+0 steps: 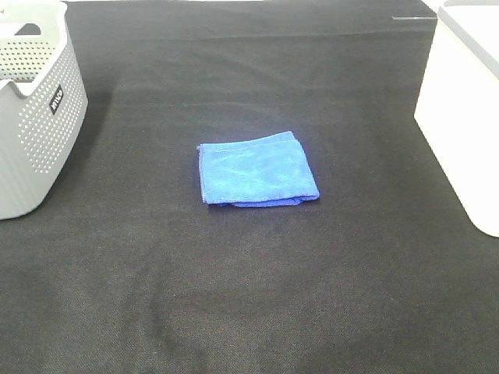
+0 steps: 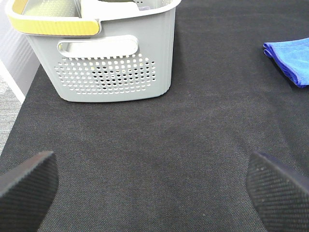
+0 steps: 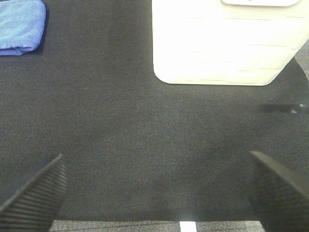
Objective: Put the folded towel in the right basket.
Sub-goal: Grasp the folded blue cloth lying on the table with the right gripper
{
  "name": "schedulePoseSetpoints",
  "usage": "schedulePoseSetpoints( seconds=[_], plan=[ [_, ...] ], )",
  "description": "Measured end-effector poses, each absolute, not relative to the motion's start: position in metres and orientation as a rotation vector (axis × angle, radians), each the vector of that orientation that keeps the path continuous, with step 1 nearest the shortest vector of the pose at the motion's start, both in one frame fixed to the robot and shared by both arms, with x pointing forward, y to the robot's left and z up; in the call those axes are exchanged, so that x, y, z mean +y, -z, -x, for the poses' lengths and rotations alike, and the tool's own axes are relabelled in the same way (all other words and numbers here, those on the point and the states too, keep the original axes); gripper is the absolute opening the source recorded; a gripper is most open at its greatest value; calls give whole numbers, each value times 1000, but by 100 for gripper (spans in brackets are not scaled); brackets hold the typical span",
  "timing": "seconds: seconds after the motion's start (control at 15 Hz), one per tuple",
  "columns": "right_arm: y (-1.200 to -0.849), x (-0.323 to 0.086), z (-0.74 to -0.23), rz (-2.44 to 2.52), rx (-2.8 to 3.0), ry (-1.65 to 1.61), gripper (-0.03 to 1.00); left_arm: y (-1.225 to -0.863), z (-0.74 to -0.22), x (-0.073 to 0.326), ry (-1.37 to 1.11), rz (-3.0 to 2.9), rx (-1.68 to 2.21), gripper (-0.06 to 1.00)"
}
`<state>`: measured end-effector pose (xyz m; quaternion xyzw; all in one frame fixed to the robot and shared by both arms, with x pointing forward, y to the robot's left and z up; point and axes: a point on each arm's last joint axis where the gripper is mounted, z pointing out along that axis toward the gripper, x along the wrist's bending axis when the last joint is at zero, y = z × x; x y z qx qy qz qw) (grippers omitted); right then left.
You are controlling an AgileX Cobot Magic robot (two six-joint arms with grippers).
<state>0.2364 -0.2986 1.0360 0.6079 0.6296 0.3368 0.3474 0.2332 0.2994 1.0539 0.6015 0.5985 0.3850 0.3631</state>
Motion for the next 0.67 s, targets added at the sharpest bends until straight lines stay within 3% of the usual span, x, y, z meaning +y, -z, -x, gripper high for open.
schedulePoseSetpoints(
  seconds=[0.67],
  plan=[
    [-1036,-299,-236,-1577,1633,-873,96,-1054,-233,299,-991,-1548,1541,99]
  ],
)
